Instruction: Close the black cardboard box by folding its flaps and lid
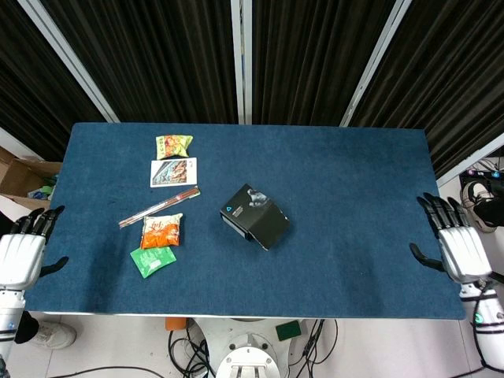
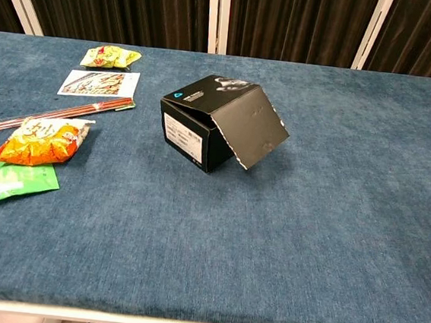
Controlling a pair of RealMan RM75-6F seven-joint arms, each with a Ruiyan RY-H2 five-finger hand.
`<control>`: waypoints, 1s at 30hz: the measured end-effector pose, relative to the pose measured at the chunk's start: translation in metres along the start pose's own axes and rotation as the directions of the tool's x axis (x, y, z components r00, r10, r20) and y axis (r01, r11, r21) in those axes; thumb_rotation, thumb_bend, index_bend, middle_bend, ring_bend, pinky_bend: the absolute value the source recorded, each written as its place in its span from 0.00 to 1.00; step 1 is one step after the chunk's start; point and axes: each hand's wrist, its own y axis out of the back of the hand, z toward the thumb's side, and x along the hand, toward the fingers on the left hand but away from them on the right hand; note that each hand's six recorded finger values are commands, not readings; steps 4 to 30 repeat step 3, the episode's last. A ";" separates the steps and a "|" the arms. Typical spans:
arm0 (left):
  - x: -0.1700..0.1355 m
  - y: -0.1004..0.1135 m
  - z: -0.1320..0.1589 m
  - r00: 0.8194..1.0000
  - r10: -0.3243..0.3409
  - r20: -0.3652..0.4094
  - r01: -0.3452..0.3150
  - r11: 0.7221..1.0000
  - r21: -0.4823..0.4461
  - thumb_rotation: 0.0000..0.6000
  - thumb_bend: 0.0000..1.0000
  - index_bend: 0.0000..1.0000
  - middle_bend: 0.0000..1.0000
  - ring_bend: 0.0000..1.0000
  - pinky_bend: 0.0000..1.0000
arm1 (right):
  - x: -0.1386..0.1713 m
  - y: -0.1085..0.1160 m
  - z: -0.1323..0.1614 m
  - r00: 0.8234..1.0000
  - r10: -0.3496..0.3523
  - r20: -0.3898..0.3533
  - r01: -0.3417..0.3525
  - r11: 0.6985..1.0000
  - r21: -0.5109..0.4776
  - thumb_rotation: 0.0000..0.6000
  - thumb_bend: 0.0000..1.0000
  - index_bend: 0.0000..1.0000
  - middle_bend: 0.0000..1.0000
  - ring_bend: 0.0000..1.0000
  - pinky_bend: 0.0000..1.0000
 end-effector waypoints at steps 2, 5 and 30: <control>-0.017 -0.001 -0.001 1.000 -0.013 -0.018 0.013 1.000 -0.010 1.00 0.00 0.12 0.18 0.12 0.24 | 0.020 0.000 -0.013 0.999 -0.001 0.035 0.002 1.000 -0.026 1.00 0.34 0.00 0.04 0.02 0.00; -0.023 -0.002 -0.001 1.000 -0.018 -0.025 0.018 1.000 -0.014 1.00 0.00 0.12 0.18 0.12 0.24 | 0.026 0.000 -0.017 0.999 -0.003 0.043 0.004 0.999 -0.034 1.00 0.34 0.00 0.04 0.02 0.00; -0.023 -0.002 -0.001 1.000 -0.018 -0.025 0.018 1.000 -0.014 1.00 0.00 0.12 0.18 0.12 0.24 | 0.026 0.000 -0.017 0.999 -0.003 0.043 0.004 0.999 -0.034 1.00 0.34 0.00 0.04 0.02 0.00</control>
